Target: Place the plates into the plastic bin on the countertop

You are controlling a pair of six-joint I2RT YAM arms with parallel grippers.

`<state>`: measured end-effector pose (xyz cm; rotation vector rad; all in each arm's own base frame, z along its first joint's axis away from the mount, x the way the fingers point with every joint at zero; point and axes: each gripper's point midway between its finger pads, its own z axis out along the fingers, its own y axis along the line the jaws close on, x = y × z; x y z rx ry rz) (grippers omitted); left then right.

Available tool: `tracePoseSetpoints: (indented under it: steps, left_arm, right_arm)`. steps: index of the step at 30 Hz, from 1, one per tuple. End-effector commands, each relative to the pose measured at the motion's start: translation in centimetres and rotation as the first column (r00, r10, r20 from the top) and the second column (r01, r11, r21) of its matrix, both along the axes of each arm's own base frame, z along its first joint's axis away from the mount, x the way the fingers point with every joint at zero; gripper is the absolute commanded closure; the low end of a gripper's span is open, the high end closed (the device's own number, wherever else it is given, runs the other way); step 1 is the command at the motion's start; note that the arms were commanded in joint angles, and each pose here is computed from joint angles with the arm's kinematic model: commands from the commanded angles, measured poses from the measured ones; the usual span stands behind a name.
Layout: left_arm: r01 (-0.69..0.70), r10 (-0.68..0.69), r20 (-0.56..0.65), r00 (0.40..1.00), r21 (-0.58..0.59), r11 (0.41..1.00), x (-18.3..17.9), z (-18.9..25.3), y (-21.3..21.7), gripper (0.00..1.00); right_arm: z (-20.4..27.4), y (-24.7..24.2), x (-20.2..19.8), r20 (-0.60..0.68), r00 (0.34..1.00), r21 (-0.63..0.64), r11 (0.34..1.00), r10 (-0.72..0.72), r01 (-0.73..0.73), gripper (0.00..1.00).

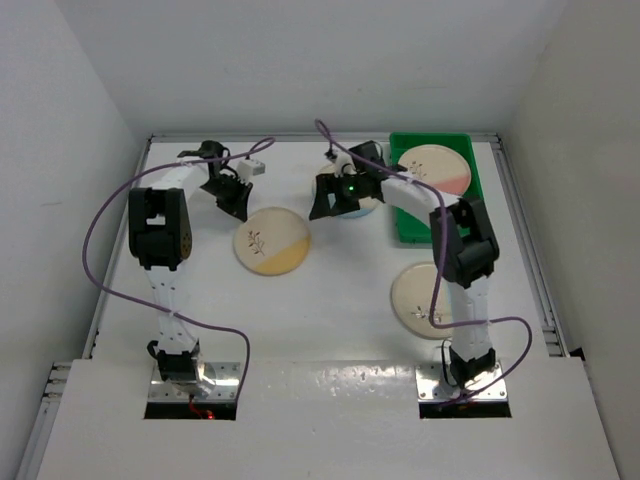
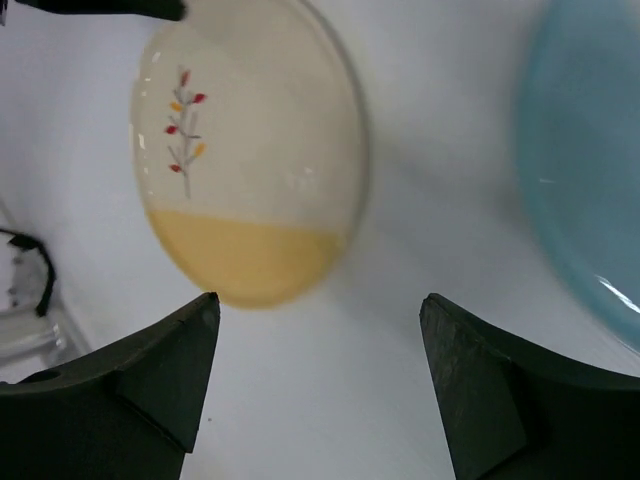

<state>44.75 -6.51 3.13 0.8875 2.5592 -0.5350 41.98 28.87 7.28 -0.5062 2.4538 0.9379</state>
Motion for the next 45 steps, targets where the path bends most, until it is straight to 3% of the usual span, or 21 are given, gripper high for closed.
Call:
tracePoseSetpoints:
  steps: [1, 5, 10, 13, 14, 16, 17, 18, 20, 22, 25, 27, 28, 30, 32, 33, 35, 36, 39, 42, 45]
  left_arm:
    - [0.129, -0.113, 0.129, 0.985, -0.124, 0.984, -1.3, 7.0, -3.1, 1.00]
    - [0.178, -0.155, 0.174, 0.972, -0.125, 0.976, -1.7, 8.2, -4.6, 1.00]
    - [0.209, -0.183, 0.191, 0.964, -0.129, 0.969, -2.2, 8.3, -5.5, 1.00]
    - [0.231, -0.204, 0.199, 0.959, -0.123, 0.965, -2.6, 8.2, -5.9, 1.00]
    - [0.226, -0.201, 0.197, 0.959, -0.112, 0.968, -2.5, 8.1, -5.8, 1.00]
    - [0.203, -0.177, 0.212, 0.961, -0.110, 0.973, -1.8, 8.3, -5.7, 1.00]
    - [0.189, -0.165, 0.203, 0.965, -0.102, 0.977, -1.6, 7.8, -5.6, 1.00]
    - [0.175, -0.153, 0.211, 0.966, -0.093, 0.980, -1.2, 7.8, -5.4, 1.00]
    - [0.150, -0.130, 0.207, 0.970, -0.082, 0.985, -0.8, 7.6, -5.2, 1.00]
    - [0.125, -0.107, 0.222, 0.969, -0.072, 0.990, -0.1, 8.4, -5.0, 1.00]
    - [0.059, -0.041, 0.252, 0.967, -0.066, 0.996, 1.4, 9.9, -3.2, 0.74]
    - [0.008, 0.012, 0.263, 0.965, -0.074, 0.997, 2.2, 10.8, -2.1, 0.64]
    - [-0.025, 0.048, 0.283, 0.958, -0.087, 0.996, 3.0, 11.8, -1.5, 0.64]
    - [-0.058, 0.080, 0.292, 0.953, -0.081, 0.995, 3.5, 12.2, -0.8, 0.62]
    - [-0.075, 0.095, 0.307, 0.947, -0.076, 0.994, 3.9, 12.6, -0.6, 0.62]
    - [-0.075, 0.095, 0.307, 0.947, -0.076, 0.994, 3.9, 12.6, -0.6, 0.62]
    - [-0.075, 0.095, 0.307, 0.947, -0.076, 0.994, 3.9, 12.6, -0.6, 0.61]
    - [-0.085, 0.105, 0.291, 0.951, -0.080, 0.993, 4.0, 12.1, -0.6, 0.61]
    - [-0.094, 0.114, 0.274, 0.955, -0.087, 0.992, 4.0, 11.7, -1.6, 0.61]
    - [-0.082, 0.093, 0.269, 0.959, -0.052, 0.995, 4.2, 10.8, -2.7, 0.61]
    - [-0.067, 0.080, 0.268, 0.960, -0.056, 0.996, 4.6, 10.6, -4.5, 0.60]
  right_arm:
    - [0.0, 4.0, -0.2, -0.026, 0.994, 0.131, 0.986, 0.106, -0.101, 0.20]
    - [-2.0, 6.6, -0.1, -0.110, 0.986, 0.230, 0.968, 0.128, -0.099, 0.20]
    - [-5.4, 6.5, -1.2, -0.185, 0.978, 0.192, 0.979, 0.099, -0.063, 0.20]
    - [-6.3, 6.1, -1.7, -0.192, 0.978, 0.194, 0.980, 0.086, -0.048, 0.27]
    - [-5.9, 6.5, -2.1, -0.198, 0.973, 0.228, 0.971, 0.115, -0.068, 0.50]
    - [-4.9, 7.4, -3.1, -0.235, 0.958, 0.300, 0.950, 0.166, -0.091, 0.73]
    - [-4.5, 7.5, -3.1, -0.224, 0.959, 0.319, 0.943, 0.174, -0.097, 0.92]
    - [-4.4, 7.4, -3.6, -0.246, 0.953, 0.329, 0.940, 0.175, -0.088, 0.98]
    - [-1.5, 7.5, -2.9, -0.160, 0.972, 0.383, 0.919, 0.170, -0.098, 1.00]
    - [1.1, 6.3, -3.0, -0.167, 0.978, 0.417, 0.908, 0.127, -0.047, 1.00]
    - [5.8, 2.8, -0.2, -0.095, 0.995, 0.488, 0.872, 0.021, 0.029, 1.00]
    - [8.2, 1.1, 1.0, -0.083, 0.996, 0.537, 0.840, -0.043, 0.081, 1.00]
    - [11.1, -2.5, 2.7, -0.065, 0.989, 0.579, 0.802, -0.135, 0.147, 1.00]
    - [12.4, -5.4, 4.3, -0.013, 0.968, 0.614, 0.762, -0.250, 0.205, 1.00]
    - [14.7, -11.8, 6.2, -0.012, 0.909, 0.648, 0.689, -0.416, 0.323, 1.00]
    - [14.1, -16.3, 7.3, -0.066, 0.819, 0.654, 0.595, -0.571, 0.467, 1.00]
    - [12.3, -20.2, 7.9, -0.129, 0.710, 0.633, 0.494, -0.692, 0.596, 1.00]
    - [11.7, -24.4, 8.2, -0.175, 0.614, 0.633, 0.390, -0.770, 0.669, 1.00]
    - [10.1, -30.0, 8.4, -0.220, 0.442, 0.613, 0.229, -0.869, 0.756, 1.00]
    - [8.6, -33.4, 8.8, -0.242, 0.321, 0.573, 0.132, -0.916, 0.809, 1.00]
    - [8.1, -34.8, 9.5, -0.236, 0.288, 0.556, 0.114, -0.928, 0.823, 1.00]
